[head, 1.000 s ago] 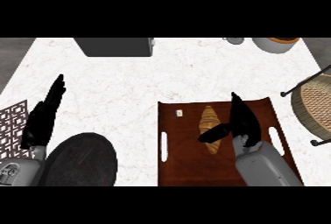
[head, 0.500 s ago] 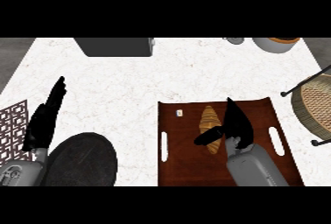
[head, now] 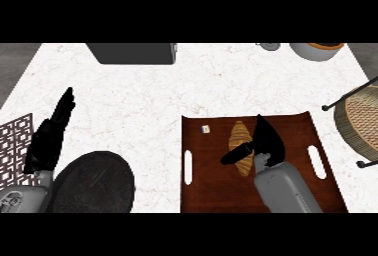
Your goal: Pick the croissant from the tray and place it in the tiered basket
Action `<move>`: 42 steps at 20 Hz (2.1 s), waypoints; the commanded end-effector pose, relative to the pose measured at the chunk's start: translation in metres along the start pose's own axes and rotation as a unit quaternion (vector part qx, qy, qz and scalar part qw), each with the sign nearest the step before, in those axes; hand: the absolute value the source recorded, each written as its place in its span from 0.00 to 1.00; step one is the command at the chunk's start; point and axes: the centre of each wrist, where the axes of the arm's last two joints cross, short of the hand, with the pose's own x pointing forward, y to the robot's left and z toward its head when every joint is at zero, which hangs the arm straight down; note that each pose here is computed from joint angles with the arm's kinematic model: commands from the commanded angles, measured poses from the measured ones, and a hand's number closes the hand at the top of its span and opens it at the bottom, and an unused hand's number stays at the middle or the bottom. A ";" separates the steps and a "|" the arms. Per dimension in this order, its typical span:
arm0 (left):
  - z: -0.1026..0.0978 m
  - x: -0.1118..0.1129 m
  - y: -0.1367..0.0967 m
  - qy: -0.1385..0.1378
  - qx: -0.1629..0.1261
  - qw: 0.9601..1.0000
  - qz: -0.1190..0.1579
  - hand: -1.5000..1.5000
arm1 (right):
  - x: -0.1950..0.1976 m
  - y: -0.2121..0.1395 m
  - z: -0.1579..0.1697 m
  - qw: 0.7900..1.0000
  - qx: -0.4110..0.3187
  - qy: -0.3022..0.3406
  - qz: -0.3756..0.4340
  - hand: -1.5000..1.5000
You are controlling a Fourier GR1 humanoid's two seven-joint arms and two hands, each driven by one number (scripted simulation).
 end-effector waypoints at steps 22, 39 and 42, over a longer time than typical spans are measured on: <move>-0.007 -0.016 0.008 -0.001 0.004 1.000 0.008 0.50 | 0.019 0.016 0.005 0.999 0.039 0.008 -0.021 1.00; -0.019 0.022 -0.022 -0.037 -0.038 0.999 0.001 0.50 | 0.078 -0.228 -0.052 0.860 -0.463 0.100 -0.192 1.00; -0.016 0.020 -0.023 -0.036 -0.043 0.998 0.009 0.50 | 0.087 -0.263 -0.041 0.820 -0.531 0.104 -0.187 1.00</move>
